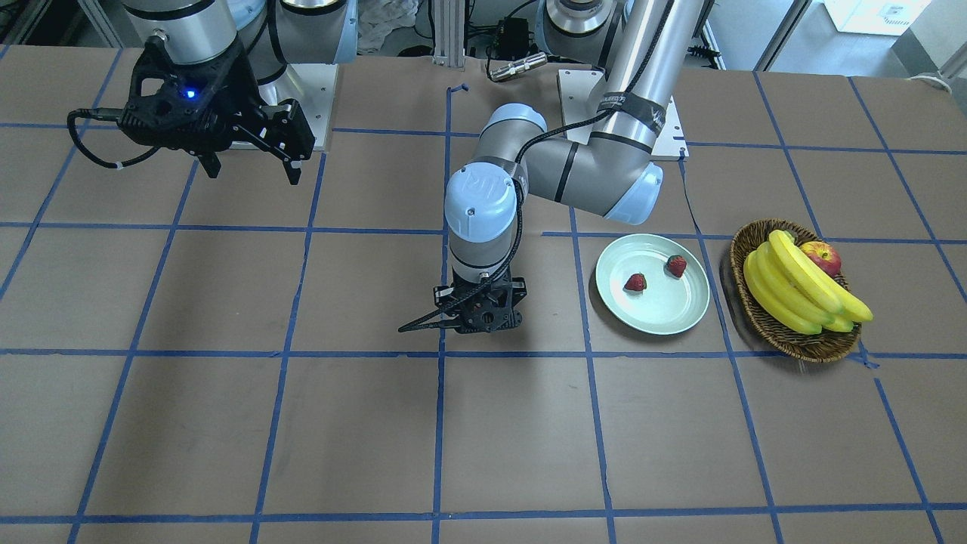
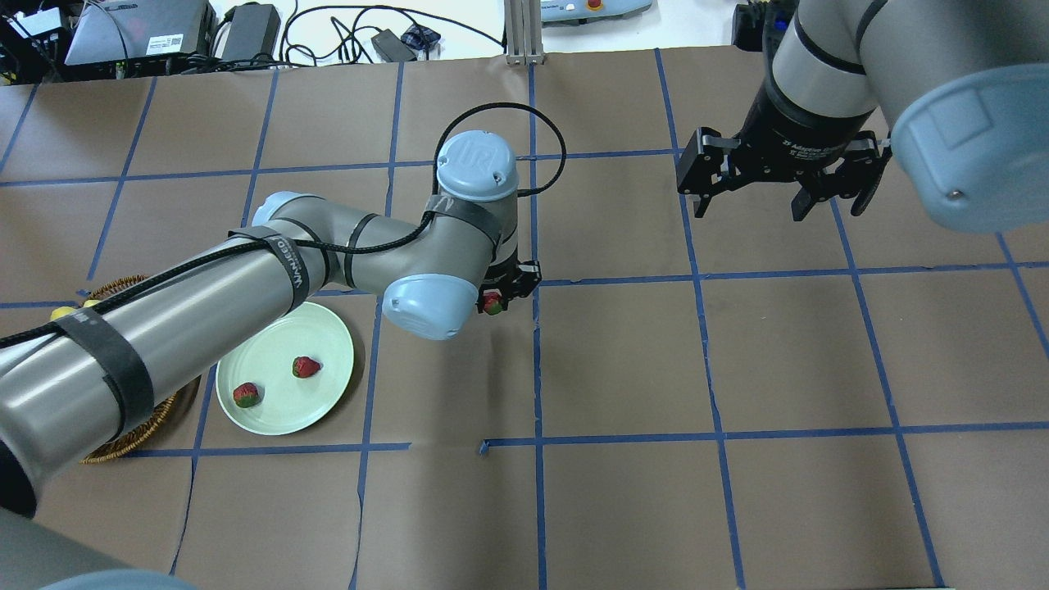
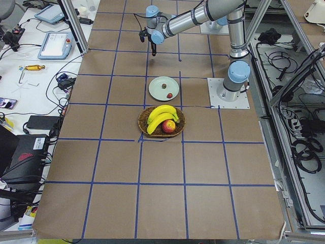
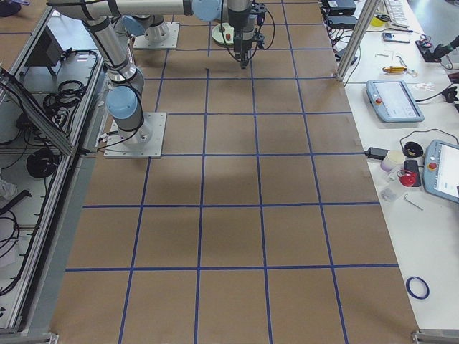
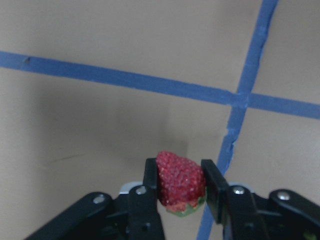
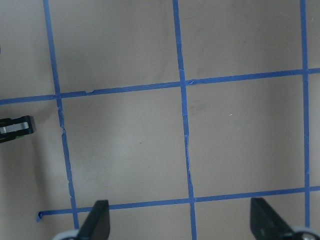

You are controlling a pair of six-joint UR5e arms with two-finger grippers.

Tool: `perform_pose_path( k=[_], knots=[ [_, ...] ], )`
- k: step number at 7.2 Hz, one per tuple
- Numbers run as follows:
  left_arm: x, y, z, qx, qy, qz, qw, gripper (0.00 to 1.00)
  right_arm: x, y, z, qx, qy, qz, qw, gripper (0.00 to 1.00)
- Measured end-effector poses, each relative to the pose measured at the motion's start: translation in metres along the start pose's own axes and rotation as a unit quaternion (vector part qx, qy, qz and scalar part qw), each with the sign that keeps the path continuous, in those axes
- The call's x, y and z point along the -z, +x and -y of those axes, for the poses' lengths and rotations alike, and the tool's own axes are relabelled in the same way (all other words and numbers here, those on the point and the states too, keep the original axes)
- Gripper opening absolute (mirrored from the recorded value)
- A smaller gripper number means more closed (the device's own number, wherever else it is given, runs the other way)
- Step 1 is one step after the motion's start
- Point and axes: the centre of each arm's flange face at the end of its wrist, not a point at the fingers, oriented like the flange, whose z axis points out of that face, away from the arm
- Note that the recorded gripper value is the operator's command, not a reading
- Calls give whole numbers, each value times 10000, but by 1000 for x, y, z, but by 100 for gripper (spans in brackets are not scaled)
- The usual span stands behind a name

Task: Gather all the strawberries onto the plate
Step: 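Move the left gripper to the last strawberry on the table, then carry the strawberry onto the plate and open the left gripper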

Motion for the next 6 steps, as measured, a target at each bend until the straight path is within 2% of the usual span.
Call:
perform_pose_path(
  k=[3, 6],
  knots=[
    [16, -86, -8, -580, -475, 447, 9962, 3, 0, 0, 0, 0, -1, 3, 10000, 100],
    [-1, -200, -5, -1133, -927, 497, 9880, 3, 0, 0, 0, 0, -1, 4, 10000, 100]
  ],
)
